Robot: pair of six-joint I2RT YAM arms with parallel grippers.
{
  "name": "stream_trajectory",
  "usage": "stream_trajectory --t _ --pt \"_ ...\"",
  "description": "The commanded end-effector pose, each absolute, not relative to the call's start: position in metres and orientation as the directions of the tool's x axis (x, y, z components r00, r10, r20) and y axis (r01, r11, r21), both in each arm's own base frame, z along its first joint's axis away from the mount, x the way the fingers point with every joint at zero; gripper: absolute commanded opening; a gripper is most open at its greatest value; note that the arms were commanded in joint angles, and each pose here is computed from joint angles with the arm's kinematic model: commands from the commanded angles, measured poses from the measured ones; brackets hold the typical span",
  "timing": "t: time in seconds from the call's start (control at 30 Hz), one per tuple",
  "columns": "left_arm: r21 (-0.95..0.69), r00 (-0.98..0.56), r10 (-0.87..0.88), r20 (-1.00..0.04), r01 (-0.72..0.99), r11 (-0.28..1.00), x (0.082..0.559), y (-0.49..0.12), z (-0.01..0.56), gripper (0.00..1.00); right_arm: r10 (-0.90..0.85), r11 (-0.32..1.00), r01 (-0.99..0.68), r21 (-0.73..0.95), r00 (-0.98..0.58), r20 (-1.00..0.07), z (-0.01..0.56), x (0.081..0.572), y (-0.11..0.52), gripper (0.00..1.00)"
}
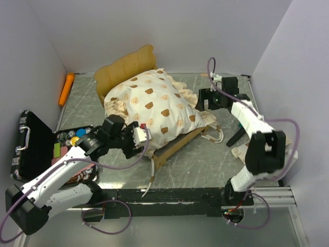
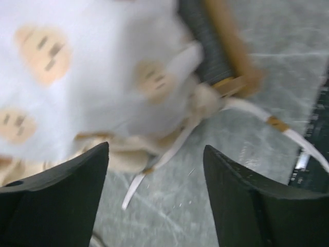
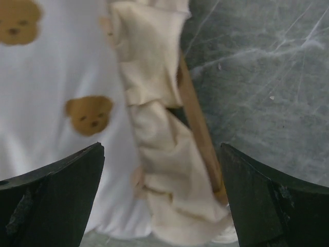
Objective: Set up the pet bed
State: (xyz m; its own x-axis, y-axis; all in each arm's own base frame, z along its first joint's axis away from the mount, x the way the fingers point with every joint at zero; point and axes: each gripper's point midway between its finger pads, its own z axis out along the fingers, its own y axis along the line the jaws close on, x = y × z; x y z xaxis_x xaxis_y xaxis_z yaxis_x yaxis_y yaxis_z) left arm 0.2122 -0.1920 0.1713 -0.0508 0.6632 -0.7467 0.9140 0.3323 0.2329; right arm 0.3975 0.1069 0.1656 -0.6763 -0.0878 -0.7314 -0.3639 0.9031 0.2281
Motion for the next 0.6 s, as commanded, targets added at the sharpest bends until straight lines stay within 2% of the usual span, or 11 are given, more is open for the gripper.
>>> stream_trajectory --t 0.0,0.07,0.17,0.3,0.47,0.57 --pt "0.244 0.13 0.593 -0.795 0.963 0.117 0.186 -0.245 0.197 0.82 -0.069 0.868 -0.388 0.31 -0.712 -0.699 0.154 0.429 0.1 0.99" --pt "0.209 0.14 0.593 -0.793 0.977 0.05 0.176 -0.268 0.195 0.84 -0.079 0.859 -0.395 0.326 -0.731 -0.677 0.139 0.44 0.099 0.98" --pt "0.132 0.106 0.598 -0.794 0.991 -0.001 0.169 -0.297 0.189 0.97 -0.107 0.829 -0.41 0.38 -0.783 -0.612 0.11 0.432 0.106 0.93" --pt "0.105 0.068 0.591 -0.804 0.994 0.028 0.185 -0.322 0.171 0.99 -0.1 0.783 -0.436 0.443 -0.792 -0.603 0.089 0.42 0.117 0.9" --pt "0.051 0.048 0.618 -0.785 0.999 -0.012 0.183 -0.336 0.133 0.93 -0.04 0.84 -0.283 0.464 -0.883 -0.467 0.06 0.399 0.106 0.81" --pt "0.042 0.06 0.627 -0.776 0.998 -0.045 0.18 -0.336 0.118 0.8 -0.007 0.843 -0.246 0.478 -0.895 -0.447 0.053 0.381 0.104 0.79"
